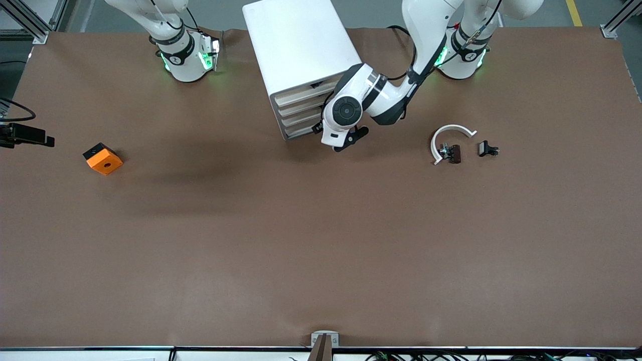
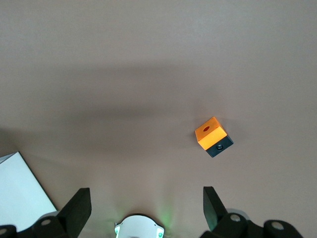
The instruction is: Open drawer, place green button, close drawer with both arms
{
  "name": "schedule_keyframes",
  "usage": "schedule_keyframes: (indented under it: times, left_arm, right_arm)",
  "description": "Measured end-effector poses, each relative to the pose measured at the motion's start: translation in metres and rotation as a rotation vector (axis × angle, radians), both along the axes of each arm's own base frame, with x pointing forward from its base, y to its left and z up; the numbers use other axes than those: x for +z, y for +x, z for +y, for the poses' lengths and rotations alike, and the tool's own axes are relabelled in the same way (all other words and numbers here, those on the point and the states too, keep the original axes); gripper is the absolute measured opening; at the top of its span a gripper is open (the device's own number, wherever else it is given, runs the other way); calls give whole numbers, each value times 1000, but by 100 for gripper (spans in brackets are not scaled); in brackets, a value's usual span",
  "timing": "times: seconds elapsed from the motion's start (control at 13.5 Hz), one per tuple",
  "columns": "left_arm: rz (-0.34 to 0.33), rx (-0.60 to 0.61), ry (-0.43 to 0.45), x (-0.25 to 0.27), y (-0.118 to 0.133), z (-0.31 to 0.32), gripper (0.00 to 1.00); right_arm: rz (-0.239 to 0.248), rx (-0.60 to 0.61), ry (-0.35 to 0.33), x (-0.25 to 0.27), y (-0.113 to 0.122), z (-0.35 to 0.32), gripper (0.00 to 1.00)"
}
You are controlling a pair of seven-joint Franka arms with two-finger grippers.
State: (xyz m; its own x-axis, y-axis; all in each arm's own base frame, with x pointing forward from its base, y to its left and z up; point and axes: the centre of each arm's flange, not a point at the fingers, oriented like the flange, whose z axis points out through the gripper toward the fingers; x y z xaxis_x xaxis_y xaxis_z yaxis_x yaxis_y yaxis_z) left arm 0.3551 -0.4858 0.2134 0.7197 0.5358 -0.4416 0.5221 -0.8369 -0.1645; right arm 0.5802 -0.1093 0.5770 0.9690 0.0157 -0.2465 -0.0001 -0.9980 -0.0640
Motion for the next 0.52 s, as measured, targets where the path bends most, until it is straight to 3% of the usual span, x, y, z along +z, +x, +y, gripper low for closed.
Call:
schedule_keyframes:
  times: [0.15,0.22,0.52]
  left_arm:
    - [-6,29,0,3,9,3,100]
    - [-17,60,-1,7,25,13,100]
    - [-87,132,29,50,124,95,100]
  right_arm:
    - [11,12,-6,-1,0,6,100]
    - [12,17,-15,-1,0,8,100]
    - [12,30,-29,0,1,15,100]
